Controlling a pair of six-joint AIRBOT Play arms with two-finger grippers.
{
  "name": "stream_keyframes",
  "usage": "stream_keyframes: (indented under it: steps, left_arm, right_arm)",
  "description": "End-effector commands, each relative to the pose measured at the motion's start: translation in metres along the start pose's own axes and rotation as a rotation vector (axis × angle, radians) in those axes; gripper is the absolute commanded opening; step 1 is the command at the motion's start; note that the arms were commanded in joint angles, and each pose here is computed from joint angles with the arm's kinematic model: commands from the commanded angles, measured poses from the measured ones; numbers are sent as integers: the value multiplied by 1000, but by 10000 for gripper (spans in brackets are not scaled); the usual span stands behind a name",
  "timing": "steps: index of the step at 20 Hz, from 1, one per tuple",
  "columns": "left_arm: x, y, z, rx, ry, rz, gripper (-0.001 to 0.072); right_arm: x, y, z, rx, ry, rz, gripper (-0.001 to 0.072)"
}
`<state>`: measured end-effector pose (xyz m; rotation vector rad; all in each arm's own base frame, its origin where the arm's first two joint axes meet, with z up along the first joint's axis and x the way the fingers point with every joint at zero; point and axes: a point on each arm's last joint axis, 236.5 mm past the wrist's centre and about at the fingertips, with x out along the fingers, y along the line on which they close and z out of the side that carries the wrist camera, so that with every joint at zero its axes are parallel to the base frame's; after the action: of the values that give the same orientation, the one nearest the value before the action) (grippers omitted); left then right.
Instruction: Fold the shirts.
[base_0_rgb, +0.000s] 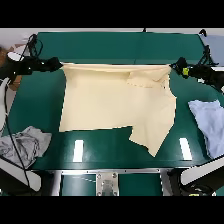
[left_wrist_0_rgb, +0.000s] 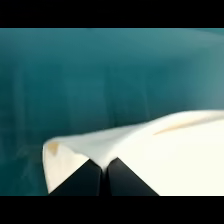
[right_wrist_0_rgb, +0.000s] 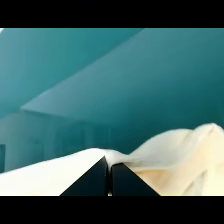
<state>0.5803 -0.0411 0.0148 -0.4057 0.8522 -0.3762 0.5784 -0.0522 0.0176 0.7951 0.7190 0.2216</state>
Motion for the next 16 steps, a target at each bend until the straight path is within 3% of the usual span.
stream_keyframes:
  steps: [1, 9, 16]
  left_arm:
    - [-5, 27, -54, -13, 230, 109, 24]
    - [11, 10, -121, -73, 433, 68, 24]
    - [8, 7, -139, -99, 497, 63, 24]
  right_arm:
    - [-16, -25, -32, -20, 171, -63, 16]
    - [-14, -74, -105, -6, 351, -190, 16]
    - [-12, -76, -108, 0, 351, -194, 17]
